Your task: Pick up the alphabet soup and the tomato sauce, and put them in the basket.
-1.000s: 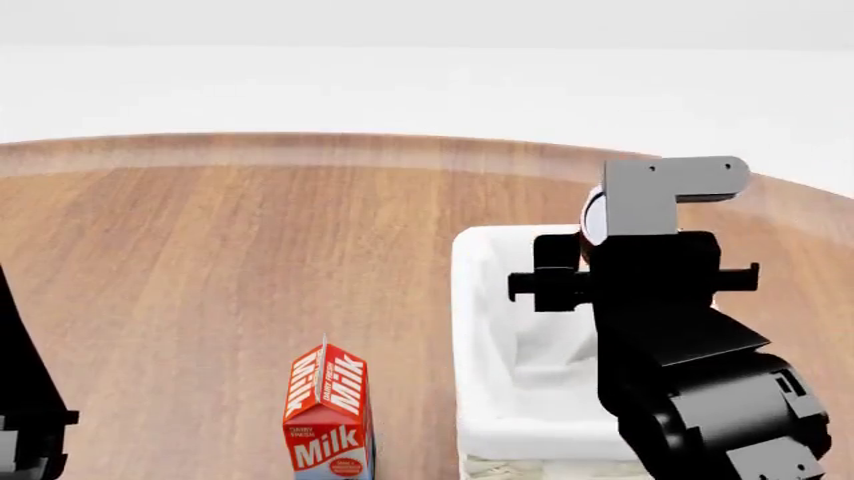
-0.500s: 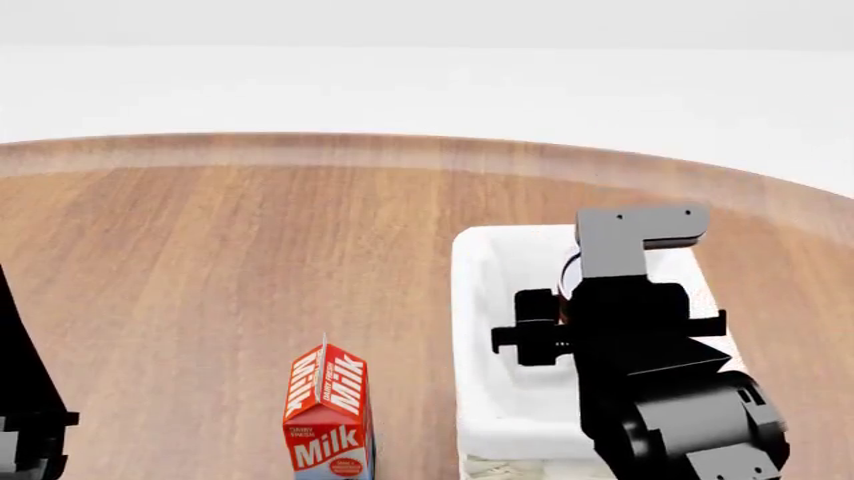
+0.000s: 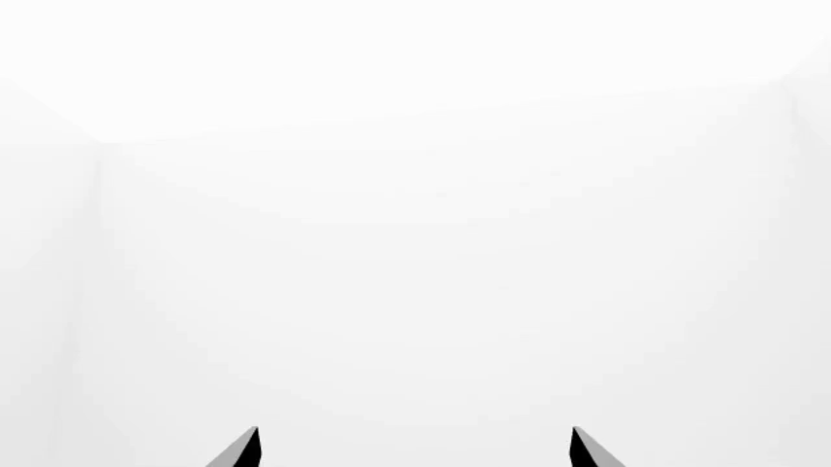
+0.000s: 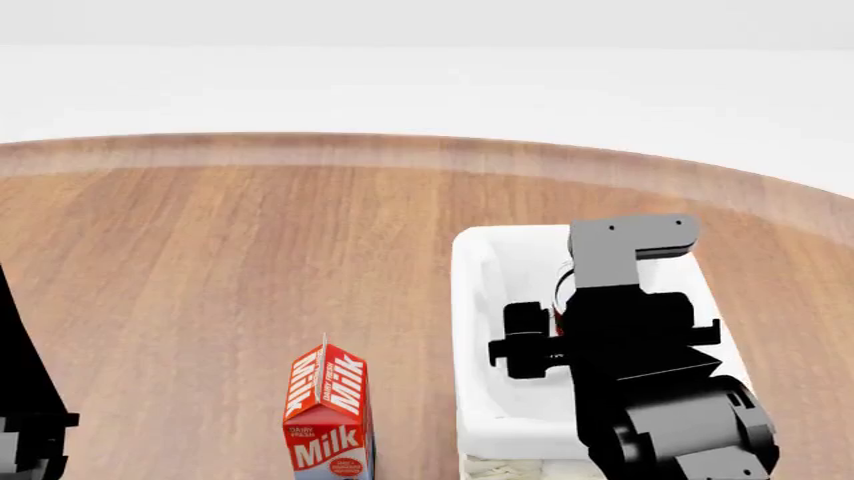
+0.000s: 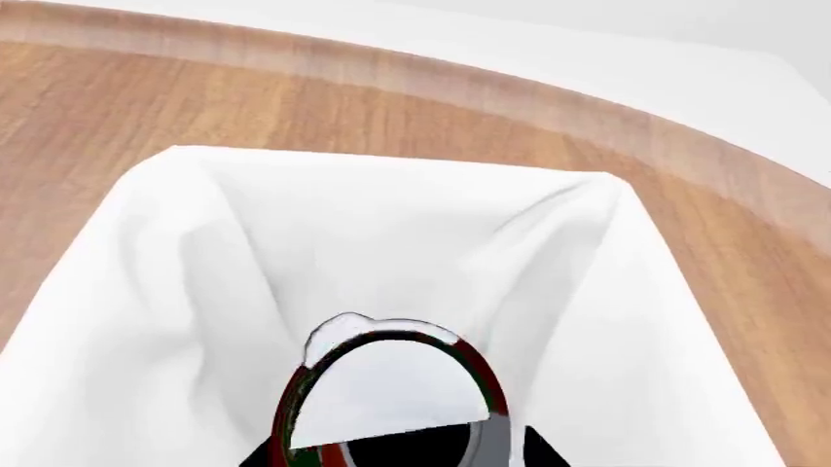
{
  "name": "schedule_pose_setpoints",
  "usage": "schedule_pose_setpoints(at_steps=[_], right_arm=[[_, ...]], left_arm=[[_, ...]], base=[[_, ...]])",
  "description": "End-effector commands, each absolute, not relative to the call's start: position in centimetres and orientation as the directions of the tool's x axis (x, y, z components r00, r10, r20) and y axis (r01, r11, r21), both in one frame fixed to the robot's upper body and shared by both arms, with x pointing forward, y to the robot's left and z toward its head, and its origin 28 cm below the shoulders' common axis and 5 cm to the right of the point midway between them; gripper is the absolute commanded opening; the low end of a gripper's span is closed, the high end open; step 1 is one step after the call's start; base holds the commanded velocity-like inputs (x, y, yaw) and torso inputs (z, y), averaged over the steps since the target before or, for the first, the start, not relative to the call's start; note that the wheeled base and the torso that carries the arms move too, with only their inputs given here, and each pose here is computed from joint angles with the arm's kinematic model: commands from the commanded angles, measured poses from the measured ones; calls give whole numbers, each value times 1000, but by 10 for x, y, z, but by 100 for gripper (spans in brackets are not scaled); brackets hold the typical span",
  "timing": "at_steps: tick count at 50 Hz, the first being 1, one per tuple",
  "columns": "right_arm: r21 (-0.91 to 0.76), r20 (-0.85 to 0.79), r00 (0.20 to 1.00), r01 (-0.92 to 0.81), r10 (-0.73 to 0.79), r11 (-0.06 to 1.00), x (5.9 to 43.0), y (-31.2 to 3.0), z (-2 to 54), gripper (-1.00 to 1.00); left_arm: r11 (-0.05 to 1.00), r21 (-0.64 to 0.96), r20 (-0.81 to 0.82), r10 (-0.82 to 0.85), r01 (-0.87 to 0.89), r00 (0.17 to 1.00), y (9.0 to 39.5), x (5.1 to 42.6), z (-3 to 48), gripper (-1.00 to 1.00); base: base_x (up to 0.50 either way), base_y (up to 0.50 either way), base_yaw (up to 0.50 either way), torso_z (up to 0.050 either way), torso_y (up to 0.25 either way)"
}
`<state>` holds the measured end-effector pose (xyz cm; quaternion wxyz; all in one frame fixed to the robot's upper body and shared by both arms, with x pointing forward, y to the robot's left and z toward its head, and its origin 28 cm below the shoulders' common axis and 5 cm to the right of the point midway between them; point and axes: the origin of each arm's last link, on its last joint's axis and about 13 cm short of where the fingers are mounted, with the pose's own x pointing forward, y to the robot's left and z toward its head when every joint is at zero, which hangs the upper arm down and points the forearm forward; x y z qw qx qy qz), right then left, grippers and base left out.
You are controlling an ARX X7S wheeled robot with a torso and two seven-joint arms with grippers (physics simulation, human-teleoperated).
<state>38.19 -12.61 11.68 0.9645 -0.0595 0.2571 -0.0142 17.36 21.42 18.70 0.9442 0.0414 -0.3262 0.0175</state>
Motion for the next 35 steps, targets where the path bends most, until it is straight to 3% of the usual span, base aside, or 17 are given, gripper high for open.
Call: schedule_pose_setpoints(at_steps=[1,15,26,35], right_arm=[[-151,-502,863,-28,-52,988,383,-126,117,100],[-136,-476,877,-3,-63,991,385,-127,118,100],[-192,-194,965,138,-175,972,392,-130,139,100],[-193,-17,987,152,-159,969,392,-126,154,100]], left_arm=[[996,65,615,7,-59,788,214,174,186,100],[996,64,615,6,-57,789,214,174,185,100],[996,63,612,5,-56,790,214,175,184,100],[997,62,611,6,-55,792,213,175,183,100]], base=[[0,0,0,0,0],[0,0,0,0,0],[0,0,0,0,0],[0,0,0,0,1]])
